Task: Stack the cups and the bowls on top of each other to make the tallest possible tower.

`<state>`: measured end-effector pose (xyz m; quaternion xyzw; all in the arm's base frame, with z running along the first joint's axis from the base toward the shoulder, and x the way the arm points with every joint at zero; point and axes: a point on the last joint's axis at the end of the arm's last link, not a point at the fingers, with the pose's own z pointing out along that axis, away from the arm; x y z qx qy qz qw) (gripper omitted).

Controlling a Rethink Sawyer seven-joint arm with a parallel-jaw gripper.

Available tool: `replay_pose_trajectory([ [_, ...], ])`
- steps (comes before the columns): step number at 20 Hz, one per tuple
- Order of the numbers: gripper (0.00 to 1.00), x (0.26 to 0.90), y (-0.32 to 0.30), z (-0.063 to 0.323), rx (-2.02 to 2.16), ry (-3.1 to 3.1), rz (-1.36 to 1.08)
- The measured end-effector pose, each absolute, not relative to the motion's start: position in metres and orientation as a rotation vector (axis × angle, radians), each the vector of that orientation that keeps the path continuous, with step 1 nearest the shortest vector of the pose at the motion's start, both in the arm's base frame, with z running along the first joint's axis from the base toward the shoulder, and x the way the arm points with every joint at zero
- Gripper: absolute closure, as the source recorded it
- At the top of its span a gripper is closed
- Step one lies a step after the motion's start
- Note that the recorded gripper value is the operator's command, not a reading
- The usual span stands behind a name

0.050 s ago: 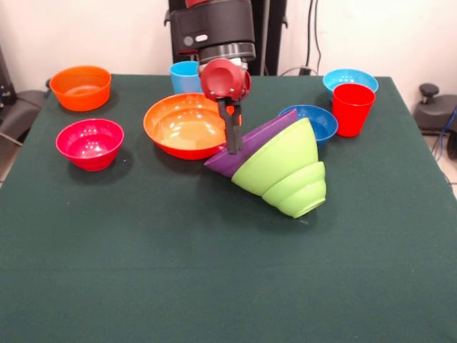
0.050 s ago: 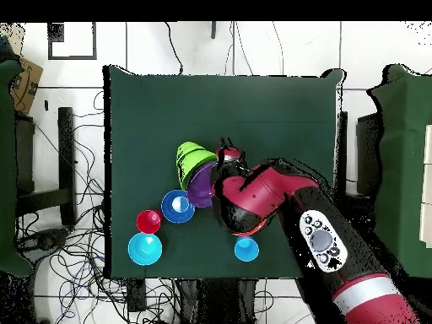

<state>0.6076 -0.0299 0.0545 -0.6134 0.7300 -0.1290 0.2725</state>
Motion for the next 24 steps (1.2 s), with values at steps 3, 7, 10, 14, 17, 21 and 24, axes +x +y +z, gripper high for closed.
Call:
replay_pose_trajectory([
  [3, 0.00, 0.608, -0.039, 0.059, -1.615, 1.989, -0.345],
  [7, 0.00, 0.609, -0.044, 0.062, -1.592, 2.002, -0.343],
  [10, 0.00, 0.611, -0.044, 0.066, -1.572, 2.006, -0.335],
  [14, 0.00, 0.613, -0.039, 0.073, -1.550, 2.028, -0.317],
  [17, 0.00, 0.613, -0.035, 0.075, -1.543, 2.041, -0.302],
  [21, 0.00, 0.609, -0.028, 0.075, -1.534, 2.064, -0.265],
  [24, 0.00, 0.606, -0.024, 0.072, -1.541, 2.070, -0.248],
])
